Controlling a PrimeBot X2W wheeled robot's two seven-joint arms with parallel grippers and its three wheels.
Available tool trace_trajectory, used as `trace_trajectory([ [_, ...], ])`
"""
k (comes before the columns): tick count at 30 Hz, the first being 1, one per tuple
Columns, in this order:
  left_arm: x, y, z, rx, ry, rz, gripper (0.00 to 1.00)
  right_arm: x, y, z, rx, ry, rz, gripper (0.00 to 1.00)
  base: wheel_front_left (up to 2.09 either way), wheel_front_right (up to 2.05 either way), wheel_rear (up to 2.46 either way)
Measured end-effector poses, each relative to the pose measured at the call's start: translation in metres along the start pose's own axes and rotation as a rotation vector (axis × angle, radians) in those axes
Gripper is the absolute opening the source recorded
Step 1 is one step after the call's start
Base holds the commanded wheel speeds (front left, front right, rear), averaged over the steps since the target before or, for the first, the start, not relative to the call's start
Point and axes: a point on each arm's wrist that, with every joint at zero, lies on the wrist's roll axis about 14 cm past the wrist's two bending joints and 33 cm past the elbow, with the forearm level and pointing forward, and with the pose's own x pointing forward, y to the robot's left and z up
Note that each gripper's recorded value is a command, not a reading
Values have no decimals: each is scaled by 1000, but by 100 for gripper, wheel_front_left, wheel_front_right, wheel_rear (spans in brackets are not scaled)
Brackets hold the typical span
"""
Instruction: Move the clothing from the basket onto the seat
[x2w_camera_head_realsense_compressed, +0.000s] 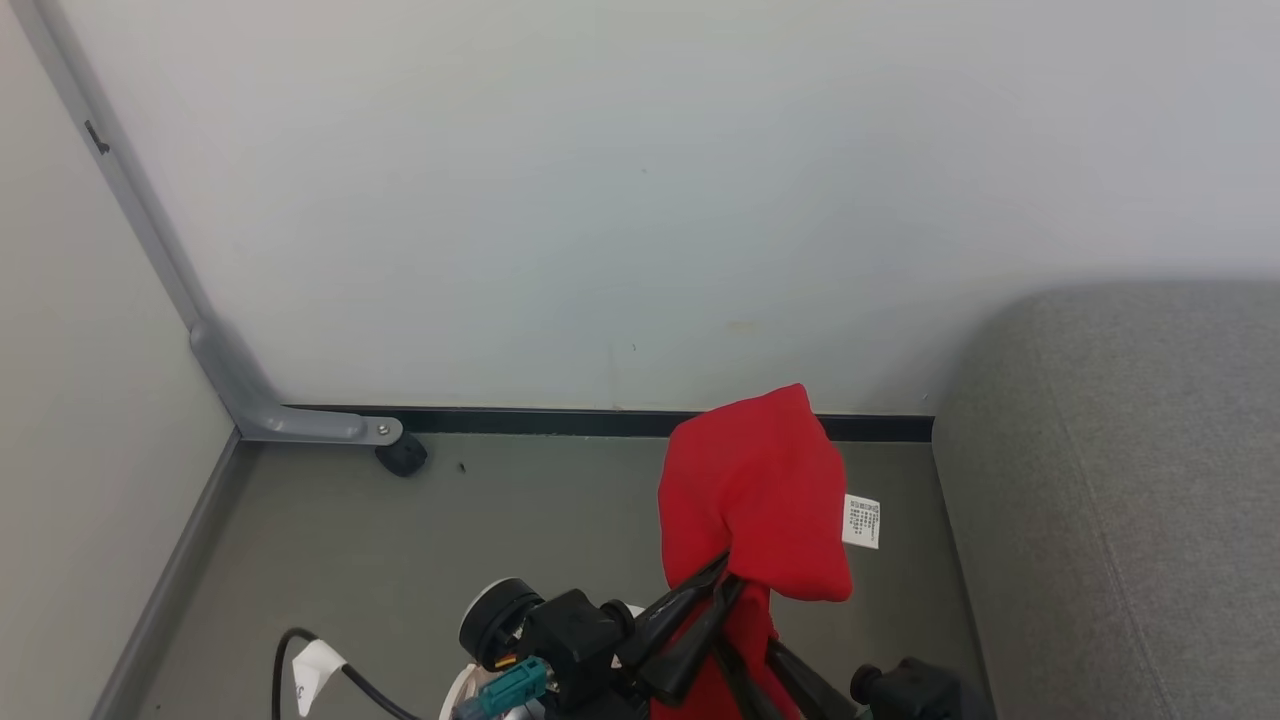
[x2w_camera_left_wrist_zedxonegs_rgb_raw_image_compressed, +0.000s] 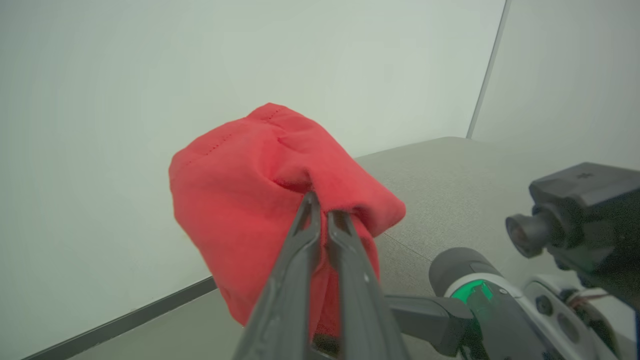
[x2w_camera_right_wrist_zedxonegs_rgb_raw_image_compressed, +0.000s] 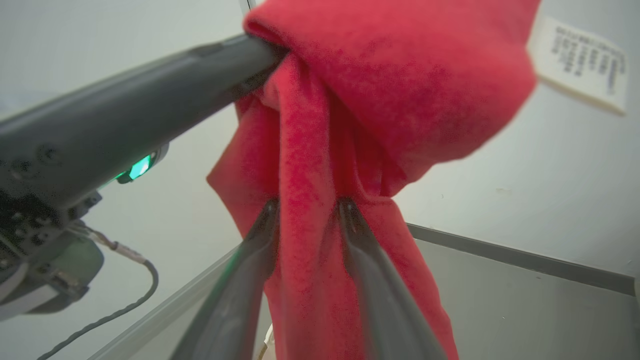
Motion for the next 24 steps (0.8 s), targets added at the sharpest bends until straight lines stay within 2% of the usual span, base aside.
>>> trace_trajectory([
  [13,-4,15,4,5,-10,43,0,11,-1,-1,26,10,18,0,0,0,0],
  [14,-4,17,4,5,-10,47,26,12,-3,0,25,7,15,0,0,0,0],
  [15,-3,18,4,5,-10,53,66,13,-5,1,24,3,11,0,0,0,0],
  [16,-4,18,4,6,-8,54,100,13,-6,2,24,-2,6,0,0,0,0],
  [24,-4,22,3,4,-11,68,100,17,-33,19,10,-53,-52,0,0,0,0],
])
